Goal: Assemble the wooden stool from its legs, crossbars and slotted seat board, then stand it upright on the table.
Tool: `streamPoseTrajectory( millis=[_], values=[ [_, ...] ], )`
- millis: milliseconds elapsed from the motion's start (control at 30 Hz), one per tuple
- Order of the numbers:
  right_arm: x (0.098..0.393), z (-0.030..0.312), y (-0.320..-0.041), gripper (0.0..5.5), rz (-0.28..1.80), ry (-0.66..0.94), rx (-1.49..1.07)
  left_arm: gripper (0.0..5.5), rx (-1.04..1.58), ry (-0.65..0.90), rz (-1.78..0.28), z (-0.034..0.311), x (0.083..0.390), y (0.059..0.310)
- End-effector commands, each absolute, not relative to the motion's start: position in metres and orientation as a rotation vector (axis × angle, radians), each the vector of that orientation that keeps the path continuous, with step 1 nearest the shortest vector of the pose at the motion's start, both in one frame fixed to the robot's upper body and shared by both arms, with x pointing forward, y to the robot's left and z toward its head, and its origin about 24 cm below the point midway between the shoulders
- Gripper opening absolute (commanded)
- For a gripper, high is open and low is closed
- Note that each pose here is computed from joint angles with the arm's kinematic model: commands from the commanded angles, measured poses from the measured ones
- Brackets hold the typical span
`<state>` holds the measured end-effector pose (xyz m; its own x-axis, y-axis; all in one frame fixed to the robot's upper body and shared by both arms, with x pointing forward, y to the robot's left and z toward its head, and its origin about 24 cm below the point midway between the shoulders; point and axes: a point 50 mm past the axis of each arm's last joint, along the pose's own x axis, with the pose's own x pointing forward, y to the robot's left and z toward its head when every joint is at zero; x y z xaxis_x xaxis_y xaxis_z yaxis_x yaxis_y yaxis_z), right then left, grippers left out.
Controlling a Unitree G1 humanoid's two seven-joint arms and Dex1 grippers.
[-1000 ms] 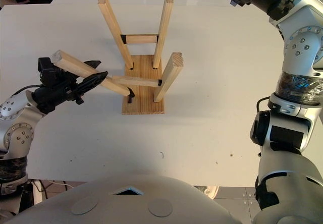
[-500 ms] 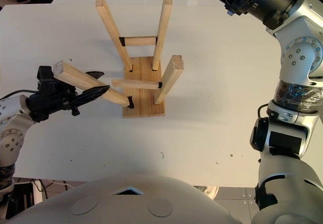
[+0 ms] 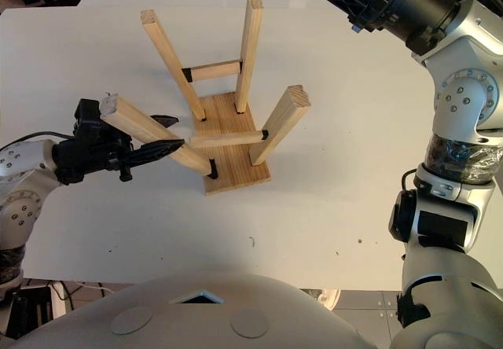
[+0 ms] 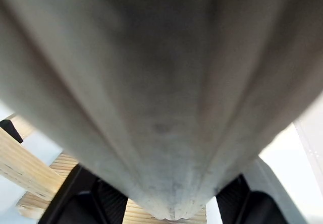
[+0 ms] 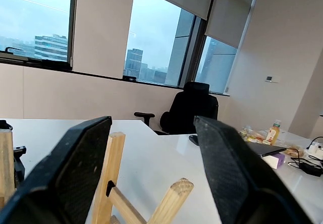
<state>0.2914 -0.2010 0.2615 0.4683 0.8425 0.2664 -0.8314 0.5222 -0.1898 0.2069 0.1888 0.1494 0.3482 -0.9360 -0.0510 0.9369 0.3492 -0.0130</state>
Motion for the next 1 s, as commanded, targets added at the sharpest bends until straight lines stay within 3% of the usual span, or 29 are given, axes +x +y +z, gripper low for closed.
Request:
streamPoseTrajectory(
  millis=[33, 300, 600, 1000],
  values=[
    [0.288, 0.259, -0.199, 3.02, 1.027, -0.338, -0.026, 2.04, 0.067, 0.118, -1.222, 0.142, 0.204, 0.188],
    [0.282, 0.252, -0.193, 3.02, 1.032, -0.311, -0.013, 2.04, 0.126, 0.063, -1.272, 0.167, 0.216, 0.191],
    [0.276, 0.243, -0.19, 3.02, 1.024, -0.297, 0.013, 2.04, 0.159, 0.138, -1.347, 0.16, 0.226, 0.195],
    [0.28, 0.242, -0.188, 3.02, 1.014, -0.293, 0.026, 2.04, 0.117, 0.083, -1.361, 0.162, 0.225, 0.184]
  ],
)
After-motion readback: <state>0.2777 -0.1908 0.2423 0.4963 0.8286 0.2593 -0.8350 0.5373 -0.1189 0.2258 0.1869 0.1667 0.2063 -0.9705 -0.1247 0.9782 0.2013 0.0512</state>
